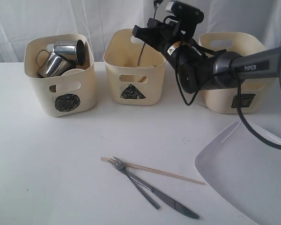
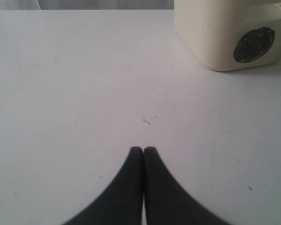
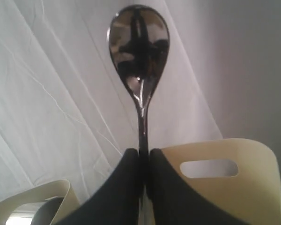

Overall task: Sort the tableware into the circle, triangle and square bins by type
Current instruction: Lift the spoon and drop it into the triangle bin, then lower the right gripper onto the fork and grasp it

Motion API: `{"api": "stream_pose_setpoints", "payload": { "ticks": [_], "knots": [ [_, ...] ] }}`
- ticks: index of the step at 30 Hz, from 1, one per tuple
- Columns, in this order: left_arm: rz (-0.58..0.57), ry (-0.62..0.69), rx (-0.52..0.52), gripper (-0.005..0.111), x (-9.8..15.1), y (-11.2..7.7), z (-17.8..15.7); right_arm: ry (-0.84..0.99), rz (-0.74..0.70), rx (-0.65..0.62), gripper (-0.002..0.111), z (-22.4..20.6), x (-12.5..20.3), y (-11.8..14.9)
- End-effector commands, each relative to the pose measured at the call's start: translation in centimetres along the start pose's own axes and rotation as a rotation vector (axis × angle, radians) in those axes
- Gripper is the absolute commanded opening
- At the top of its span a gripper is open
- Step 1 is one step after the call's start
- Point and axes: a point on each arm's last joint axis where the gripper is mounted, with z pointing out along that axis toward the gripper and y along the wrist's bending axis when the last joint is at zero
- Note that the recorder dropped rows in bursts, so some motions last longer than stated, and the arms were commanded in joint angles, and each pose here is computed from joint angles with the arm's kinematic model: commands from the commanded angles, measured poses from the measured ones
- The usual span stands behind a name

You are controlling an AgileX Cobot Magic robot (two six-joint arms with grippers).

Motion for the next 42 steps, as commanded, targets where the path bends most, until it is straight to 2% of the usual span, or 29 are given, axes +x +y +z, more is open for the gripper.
{"api": "stream_pose_setpoints", "payload": {
  "ticks": [1,4,10,14,17,19,21,22,26,27,28,30,33,35,37,42],
  "knots": [
    [-0.002,-0.005,0.006,0.0,0.1,0.0,0.0,-0.02,0.003,0.002,0.018,0.3,-0.5,-0.1],
    [-0.002,-0.005,0.006,0.0,0.1,0.0,0.0,-0.025,0.003,0.0,0.025,0.2,-0.6,-0.1],
    [-0.002,-0.005,0.006,0.0,0.1,0.0,0.0,-0.042,0.052,-0.008,0.026,0.1,-1.7,0.4],
    [-0.002,-0.005,0.006,0.0,0.1,0.0,0.0,-0.074,0.157,-0.037,0.026,-0.2,-4.0,1.4],
    [-0.002,-0.005,0.006,0.0,0.1,0.0,0.0,-0.011,0.161,-0.078,0.023,-0.7,-6.1,2.8],
    [-0.002,-0.005,0.006,0.0,0.1,0.0,0.0,0.096,0.064,-0.096,0.016,-1.5,-7.5,4.0],
    [-0.002,-0.005,0.006,0.0,0.1,0.0,0.0,0.278,-0.137,-0.06,0.003,-2.8,-8.3,5.0],
    [-0.002,-0.005,0.006,0.0,0.1,0.0,0.0,0.361,-0.225,-0.015,0.0,-3.4,-8.3,5.3],
    [-0.002,-0.005,0.006,0.0,0.1,0.0,0.0,0.719,-0.449,0.314,0.0,-6.7,-7.5,5.0],
    [-0.002,-0.005,0.006,0.0,0.1,0.0,0.0,0.847,-0.513,0.372,0.0,-7.7,-6.9,4.8],
    [-0.002,-0.005,0.006,0.0,0.1,0.0,0.0,0.955,-0.56,0.371,0.0,-8.5,-6.3,4.9],
    [-0.002,-0.005,0.006,0.0,0.1,0.0,0.0,1.134,-0.584,0.287,0.0,-9.9,-4.7,5.5],
    [-0.002,-0.005,0.006,0.0,0.1,0.0,0.0,1.325,-0.481,0.06,0.0,-11.9,-2.1,8.2],
    [-0.002,-0.005,0.006,0.0,0.1,0.0,0.0,1.384,-0.421,-0.087,0.0,-12.9,-0.7,10.2],
    [-0.002,-0.005,0.006,0.0,0.1,0.0,0.0,1.426,-0.398,-0.175,0.0,-14.2,0.9,12.2],
    [-0.002,-0.005,0.006,0.0,0.1,0.0,0.0,1.46,-0.596,-0.286,0.0,-16.9,3.7,15.8]
  ]
}}
